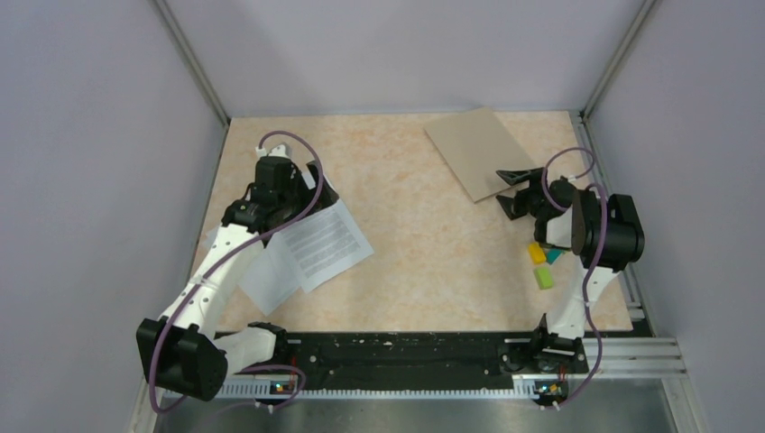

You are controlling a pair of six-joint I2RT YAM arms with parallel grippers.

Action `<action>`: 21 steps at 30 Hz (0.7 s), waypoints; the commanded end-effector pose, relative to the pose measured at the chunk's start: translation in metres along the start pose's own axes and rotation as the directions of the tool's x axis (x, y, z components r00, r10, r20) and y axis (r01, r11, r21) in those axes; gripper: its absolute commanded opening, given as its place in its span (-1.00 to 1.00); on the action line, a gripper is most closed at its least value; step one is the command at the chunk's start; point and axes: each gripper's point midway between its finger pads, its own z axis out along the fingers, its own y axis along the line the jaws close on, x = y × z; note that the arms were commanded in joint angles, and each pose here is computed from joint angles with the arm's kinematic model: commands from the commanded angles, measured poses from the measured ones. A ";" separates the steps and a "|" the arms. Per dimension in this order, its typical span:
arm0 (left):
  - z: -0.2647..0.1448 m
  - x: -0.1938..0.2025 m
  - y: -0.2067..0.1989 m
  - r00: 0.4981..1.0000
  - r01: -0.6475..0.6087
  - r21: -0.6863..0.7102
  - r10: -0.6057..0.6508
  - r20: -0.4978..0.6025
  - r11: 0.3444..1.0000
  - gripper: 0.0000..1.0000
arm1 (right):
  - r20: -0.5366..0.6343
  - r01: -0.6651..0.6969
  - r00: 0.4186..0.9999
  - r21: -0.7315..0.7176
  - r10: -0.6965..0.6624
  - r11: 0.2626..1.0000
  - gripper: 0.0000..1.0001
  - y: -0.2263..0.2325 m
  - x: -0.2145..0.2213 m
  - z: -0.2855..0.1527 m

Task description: Put the files into the folder

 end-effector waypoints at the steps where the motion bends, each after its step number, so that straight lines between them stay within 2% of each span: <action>1: -0.010 -0.019 -0.008 0.998 -0.006 0.018 0.005 0.055 1.000 0.98 | 0.002 -0.003 1.000 -0.048 0.003 0.999 0.75 0.005 0.002 -0.008; 12: -0.008 -0.015 -0.007 0.999 -0.003 0.017 0.002 0.047 1.000 0.97 | -0.005 -0.003 1.000 -0.056 0.003 0.998 0.74 0.005 0.006 -0.012; 21: -0.010 -0.015 -0.006 0.999 -0.003 0.015 0.002 0.050 1.000 0.97 | -0.005 -0.014 1.000 -0.103 0.014 0.995 0.74 0.022 0.002 -0.009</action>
